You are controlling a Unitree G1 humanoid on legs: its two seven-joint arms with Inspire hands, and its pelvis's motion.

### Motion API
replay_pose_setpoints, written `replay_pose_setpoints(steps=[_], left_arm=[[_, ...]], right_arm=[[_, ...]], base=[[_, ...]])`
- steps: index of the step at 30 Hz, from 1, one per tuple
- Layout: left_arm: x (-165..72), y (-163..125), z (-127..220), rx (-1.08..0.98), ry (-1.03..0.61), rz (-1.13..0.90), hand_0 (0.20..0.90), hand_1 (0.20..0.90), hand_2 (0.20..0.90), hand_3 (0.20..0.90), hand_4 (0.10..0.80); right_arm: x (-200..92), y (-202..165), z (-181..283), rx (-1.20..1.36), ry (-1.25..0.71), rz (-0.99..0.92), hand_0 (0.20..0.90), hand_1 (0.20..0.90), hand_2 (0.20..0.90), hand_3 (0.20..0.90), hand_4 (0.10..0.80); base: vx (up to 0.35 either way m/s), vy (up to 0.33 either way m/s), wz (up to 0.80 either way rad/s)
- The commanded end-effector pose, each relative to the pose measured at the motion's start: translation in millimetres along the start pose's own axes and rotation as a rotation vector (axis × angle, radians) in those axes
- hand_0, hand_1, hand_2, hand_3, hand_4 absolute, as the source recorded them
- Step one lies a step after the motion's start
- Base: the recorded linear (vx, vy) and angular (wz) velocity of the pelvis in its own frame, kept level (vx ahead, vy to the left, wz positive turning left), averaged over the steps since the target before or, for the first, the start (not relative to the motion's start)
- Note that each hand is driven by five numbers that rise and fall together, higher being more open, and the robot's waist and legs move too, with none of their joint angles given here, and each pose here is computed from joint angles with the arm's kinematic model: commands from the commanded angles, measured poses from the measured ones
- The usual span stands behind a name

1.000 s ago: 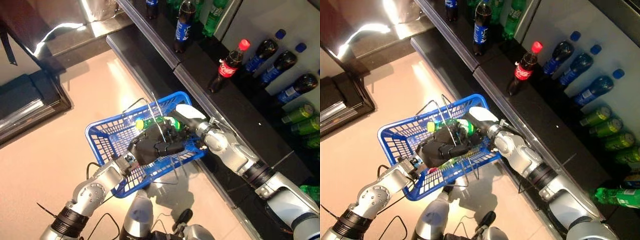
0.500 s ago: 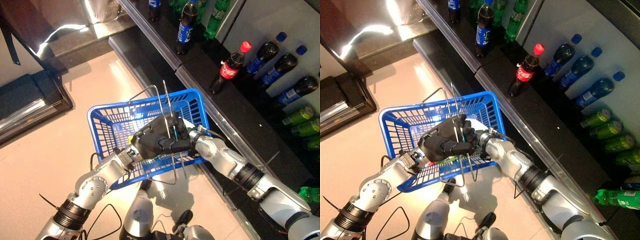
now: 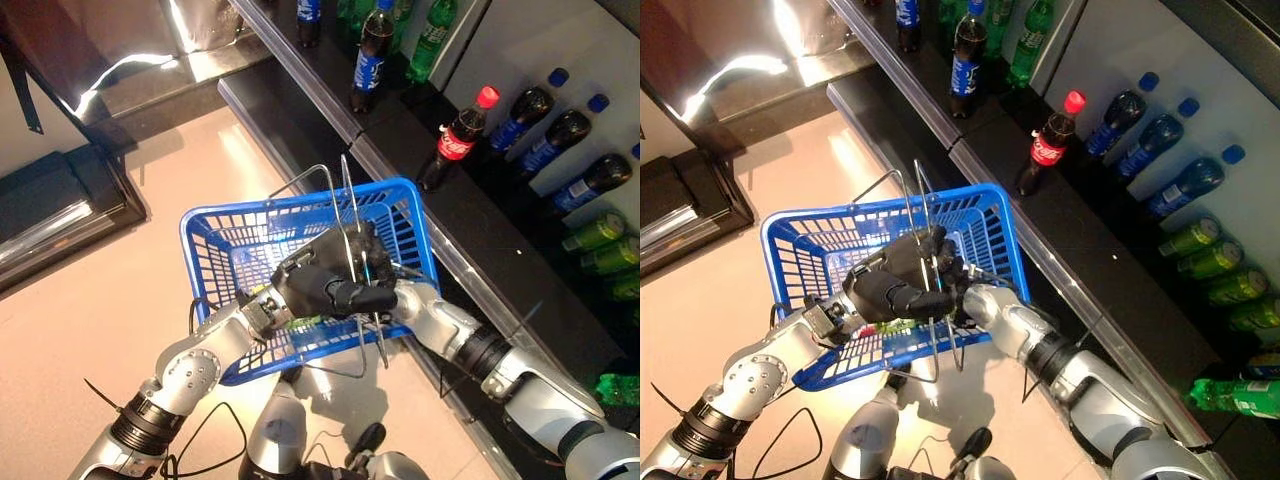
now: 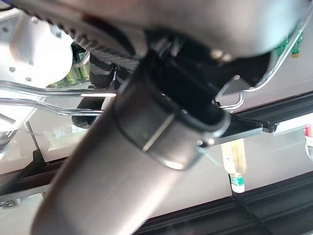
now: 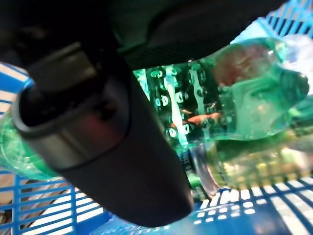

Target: Pick up the drink and place into the basket.

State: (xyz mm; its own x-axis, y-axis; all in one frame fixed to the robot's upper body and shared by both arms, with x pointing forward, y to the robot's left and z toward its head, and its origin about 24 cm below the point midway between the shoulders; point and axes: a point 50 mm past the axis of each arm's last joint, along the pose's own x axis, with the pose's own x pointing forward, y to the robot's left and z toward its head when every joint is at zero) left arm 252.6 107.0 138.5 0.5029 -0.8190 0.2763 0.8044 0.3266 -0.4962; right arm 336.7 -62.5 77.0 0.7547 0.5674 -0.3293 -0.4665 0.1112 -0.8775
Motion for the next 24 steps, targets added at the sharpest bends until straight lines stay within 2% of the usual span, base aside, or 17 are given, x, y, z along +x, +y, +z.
replay_pose_setpoints(steps=[1, 4, 5, 6, 7, 8, 9, 10, 24], left_arm=[[43.6, -116.0, 39.7, -0.086, -0.394, -0.866, 0.300, 0.300, 0.300, 0.200, 0.100], [44.9, -117.5, 38.9, -0.090, -0.393, -0.872, 0.300, 0.300, 0.300, 0.200, 0.100], [45.2, -117.9, 39.0, -0.093, -0.392, -0.873, 0.300, 0.300, 0.300, 0.200, 0.100], [45.2, -117.9, 39.0, -0.093, -0.392, -0.873, 0.300, 0.300, 0.300, 0.200, 0.100], [45.1, -118.0, 38.9, -0.095, -0.392, -0.874, 0.300, 0.300, 0.300, 0.200, 0.100], [45.4, -118.6, 38.4, -0.098, -0.390, -0.875, 0.300, 0.300, 0.300, 0.200, 0.100], [45.4, -118.7, 38.3, -0.099, -0.390, -0.875, 0.300, 0.300, 0.300, 0.200, 0.100], [45.5, -118.8, 38.4, -0.101, -0.390, -0.875, 0.300, 0.300, 0.300, 0.200, 0.100], [43.7, -116.2, 38.3, -0.101, -0.398, -0.851, 0.300, 0.300, 0.300, 0.200, 0.100]], right_arm=[[22.3, 9.8, 38.0, -0.095, -0.129, 0.059, 0.300, 0.300, 0.300, 0.200, 0.100], [25.5, 9.3, 38.8, -0.096, -0.107, 0.073, 0.300, 0.300, 0.300, 0.200, 0.100], [26.5, 9.3, 38.6, -0.093, -0.098, 0.075, 0.387, 0.387, 0.387, 0.302, 0.202], [26.6, 9.3, 38.8, -0.093, -0.097, 0.075, 0.408, 0.408, 0.408, 0.326, 0.226], [27.5, 9.1, 37.5, -0.089, -0.085, 0.080, 0.458, 0.458, 0.458, 0.384, 0.284], [29.0, 8.6, 36.2, -0.079, -0.068, 0.085, 0.669, 0.669, 0.669, 0.631, 0.531], [29.3, 8.4, 36.0, -0.077, -0.066, 0.087, 0.820, 0.820, 0.820, 0.807, 0.707], [29.5, 8.8, 35.0, -0.075, -0.059, 0.092, 0.900, 0.900, 0.900, 0.900, 0.800], [29.5, 15.1, 26.5, -0.037, -0.010, 0.099, 0.900, 0.900, 0.900, 0.900, 0.800]], base=[[0.000, 0.000, 0.00], [0.012, 0.004, 0.04], [0.018, 0.006, 0.11], [0.019, 0.004, 0.12], [0.027, 0.005, 0.11], [0.029, 0.006, 0.07], [0.026, 0.006, 0.04], [0.000, 0.000, 0.00], [0.000, 0.000, 0.00]])
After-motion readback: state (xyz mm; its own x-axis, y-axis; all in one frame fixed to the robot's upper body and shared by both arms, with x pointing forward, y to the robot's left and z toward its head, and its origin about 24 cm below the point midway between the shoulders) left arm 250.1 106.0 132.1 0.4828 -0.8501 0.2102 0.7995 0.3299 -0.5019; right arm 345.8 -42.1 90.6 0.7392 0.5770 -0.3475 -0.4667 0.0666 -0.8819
